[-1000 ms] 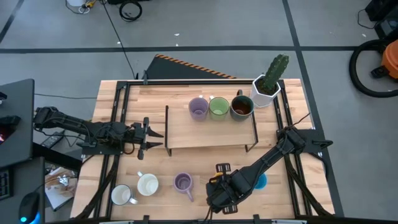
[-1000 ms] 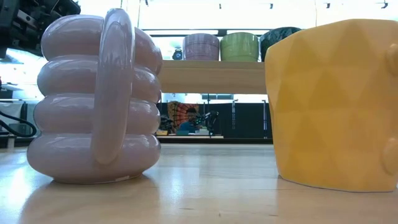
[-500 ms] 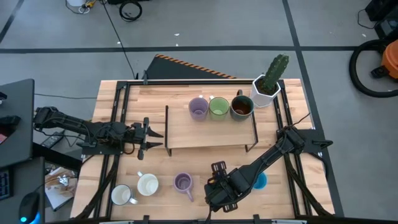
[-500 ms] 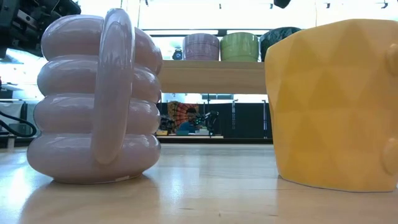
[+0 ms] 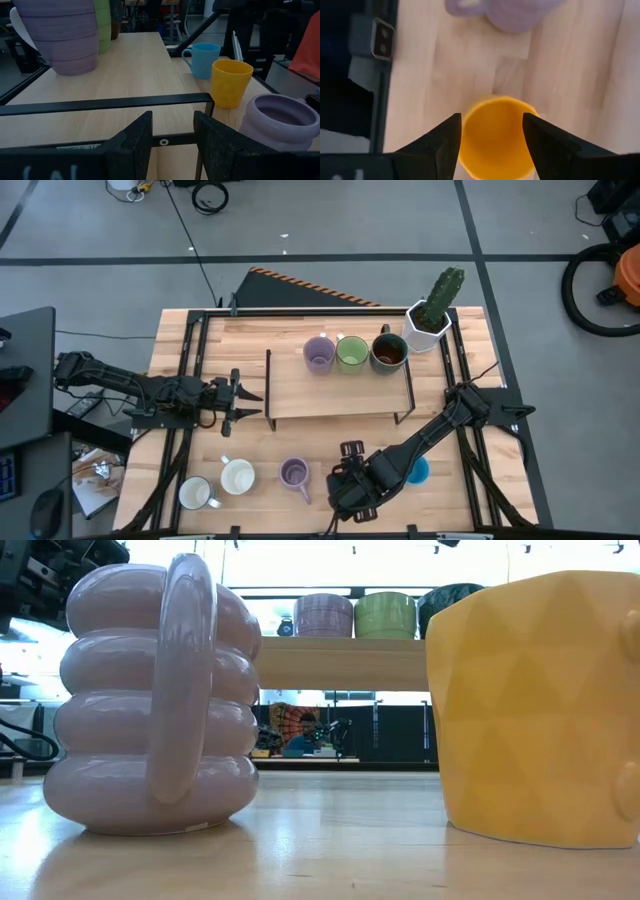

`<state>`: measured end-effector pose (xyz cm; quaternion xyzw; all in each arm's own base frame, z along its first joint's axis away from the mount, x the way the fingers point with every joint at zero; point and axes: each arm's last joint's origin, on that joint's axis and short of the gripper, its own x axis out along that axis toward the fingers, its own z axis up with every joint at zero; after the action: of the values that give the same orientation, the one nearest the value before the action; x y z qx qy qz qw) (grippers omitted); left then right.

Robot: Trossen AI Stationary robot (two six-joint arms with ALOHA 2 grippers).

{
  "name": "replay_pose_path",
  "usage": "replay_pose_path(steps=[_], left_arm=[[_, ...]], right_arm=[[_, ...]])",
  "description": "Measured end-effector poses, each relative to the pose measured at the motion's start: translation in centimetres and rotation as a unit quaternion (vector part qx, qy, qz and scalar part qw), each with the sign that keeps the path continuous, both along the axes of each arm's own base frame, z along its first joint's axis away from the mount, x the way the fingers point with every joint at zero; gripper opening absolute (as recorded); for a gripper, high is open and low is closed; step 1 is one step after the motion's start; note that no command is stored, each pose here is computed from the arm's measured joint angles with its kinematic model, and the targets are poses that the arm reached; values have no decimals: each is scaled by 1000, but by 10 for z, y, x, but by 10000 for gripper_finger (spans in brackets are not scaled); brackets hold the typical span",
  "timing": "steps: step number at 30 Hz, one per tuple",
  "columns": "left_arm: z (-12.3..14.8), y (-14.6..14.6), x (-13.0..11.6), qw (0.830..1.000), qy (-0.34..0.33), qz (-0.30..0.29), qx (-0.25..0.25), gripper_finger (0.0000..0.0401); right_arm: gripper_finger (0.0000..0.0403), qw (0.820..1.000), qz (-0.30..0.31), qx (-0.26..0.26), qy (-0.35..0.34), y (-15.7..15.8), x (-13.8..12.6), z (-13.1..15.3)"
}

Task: Place coffee mugs
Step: Put the yellow mug on the shelf

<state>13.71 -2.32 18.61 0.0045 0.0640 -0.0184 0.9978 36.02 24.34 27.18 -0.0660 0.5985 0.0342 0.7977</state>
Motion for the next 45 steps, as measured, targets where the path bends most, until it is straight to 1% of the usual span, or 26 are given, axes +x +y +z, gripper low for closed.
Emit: replay_pose_path(steps=[3,8,19,21,26,29,33,36,39,42,45], left_arm=[[0,0,0,1000,0,0,0,149],[0,0,0,1000,0,0,5,149],[0,0,0,1000,2,-1,6,149],[0,0,0,1000,2,-1,6,149],[-1,0,0,1000,6,0,5,149],[-2,0,0,1000,9,0,4,149],[-2,0,0,1000,10,0,3,149],[-2,0,0,1000,10,0,3,149],[-2,0,0,1000,10,0,3,149],[-2,0,0,1000,10,0,3,149],[-2,0,0,1000,11,0,3,149]], right_arm=[[217,1000,0,14,-20,3,4,1],[217,1000,3,13,-28,10,0,1],[217,998,-2,-32,-61,23,-8,-2],[217,998,-4,-35,-61,25,-7,-6],[217,998,-5,-42,-42,28,-7,-17],[217,998,-20,-45,-26,27,-8,-21],[214,999,-38,-27,12,26,-10,-25],[208,998,-55,-27,16,23,-9,-25],[202,998,-58,-28,18,21,-8,-27],[197,997,-59,-27,35,21,-6,-39],[194,997,-64,-13,51,22,-6,-51]])
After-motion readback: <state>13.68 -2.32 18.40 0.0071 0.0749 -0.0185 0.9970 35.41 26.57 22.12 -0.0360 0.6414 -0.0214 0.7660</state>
